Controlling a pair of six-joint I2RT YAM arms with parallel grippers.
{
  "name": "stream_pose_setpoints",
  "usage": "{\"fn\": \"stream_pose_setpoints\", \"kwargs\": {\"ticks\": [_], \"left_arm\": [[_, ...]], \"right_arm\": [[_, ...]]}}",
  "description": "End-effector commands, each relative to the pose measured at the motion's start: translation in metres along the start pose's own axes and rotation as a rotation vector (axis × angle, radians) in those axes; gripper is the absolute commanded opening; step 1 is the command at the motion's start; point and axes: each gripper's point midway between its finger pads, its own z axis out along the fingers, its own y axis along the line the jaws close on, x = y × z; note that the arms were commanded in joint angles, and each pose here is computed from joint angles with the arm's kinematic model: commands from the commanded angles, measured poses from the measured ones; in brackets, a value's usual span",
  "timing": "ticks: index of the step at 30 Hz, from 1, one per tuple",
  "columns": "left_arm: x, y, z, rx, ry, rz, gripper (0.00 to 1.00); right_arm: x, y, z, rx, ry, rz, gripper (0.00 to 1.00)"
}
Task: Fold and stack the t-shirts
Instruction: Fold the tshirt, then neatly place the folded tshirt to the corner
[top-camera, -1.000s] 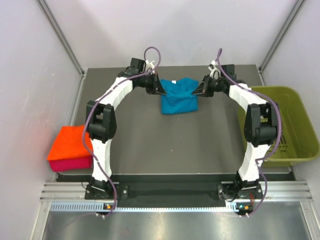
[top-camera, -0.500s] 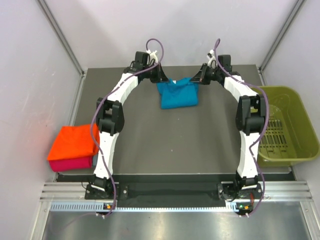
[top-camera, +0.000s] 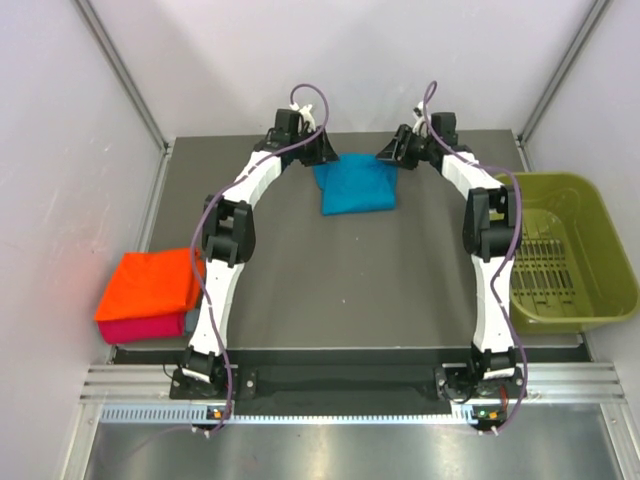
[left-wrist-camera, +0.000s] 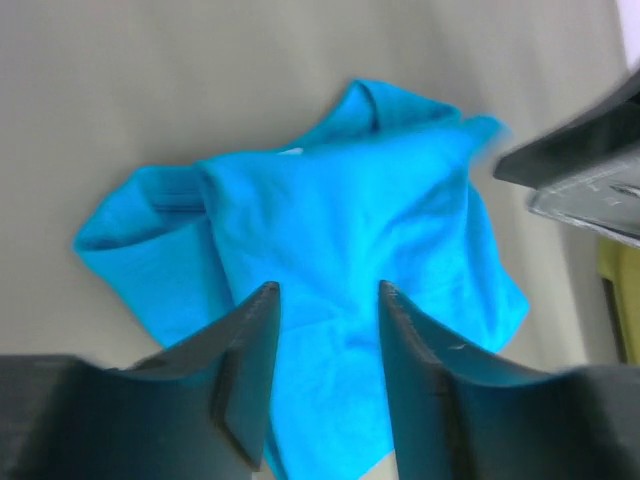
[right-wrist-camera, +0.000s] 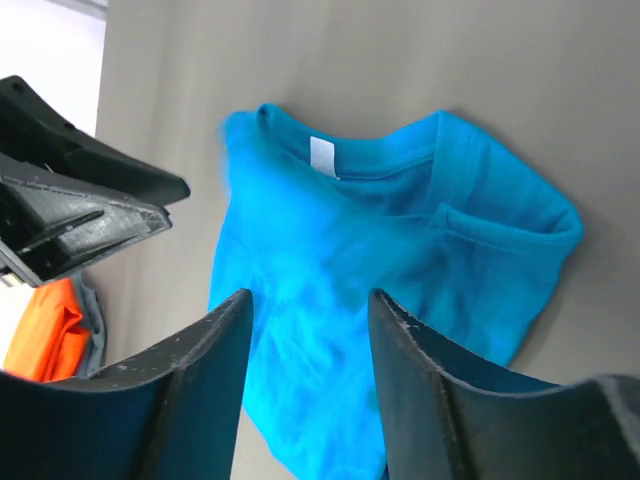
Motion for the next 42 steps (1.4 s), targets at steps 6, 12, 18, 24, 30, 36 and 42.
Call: {"fn": "stream_pose_setpoints", "kwargs": {"ticks": [6,12,18,24,30,36,42], "left_arm": [[-0.066,-0.037,-0.071,-0.107,-0.148,0.135,0.63],[-0.006,-0.010,-0.077,-0.100,0.028,-0.032,0.72],[0.017,0.026,-0.073,-0.092,0.088,-0.129,0.73],[0.013,0.060,-0.061,-0.064,0.072,-0.192,0.72],[0.017,0.075,-0.040,-0.007,0.065,-0.237,0.71],[0.035,0.075,-0.010,0.054,0.093,-0.249,0.70],[0.058,0.056,0.012,0.127,0.140,-0.266,0.71]], "right_arm": [[-0.072,0.078,-0.070,-0.047,-0.187,-0.202,0.54],[-0.032,0.075,-0.065,-0.083,-0.101,-0.113,0.54],[-0.007,0.053,-0.039,-0.061,-0.032,-0.065,0.54],[0.008,0.037,-0.020,-0.025,0.013,-0.064,0.55],[0.030,0.017,-0.005,0.022,0.061,-0.057,0.57],[0.051,0.002,0.005,0.062,0.107,-0.047,0.58],[0.064,-0.001,0.006,0.083,0.131,-0.044,0.59]]}}
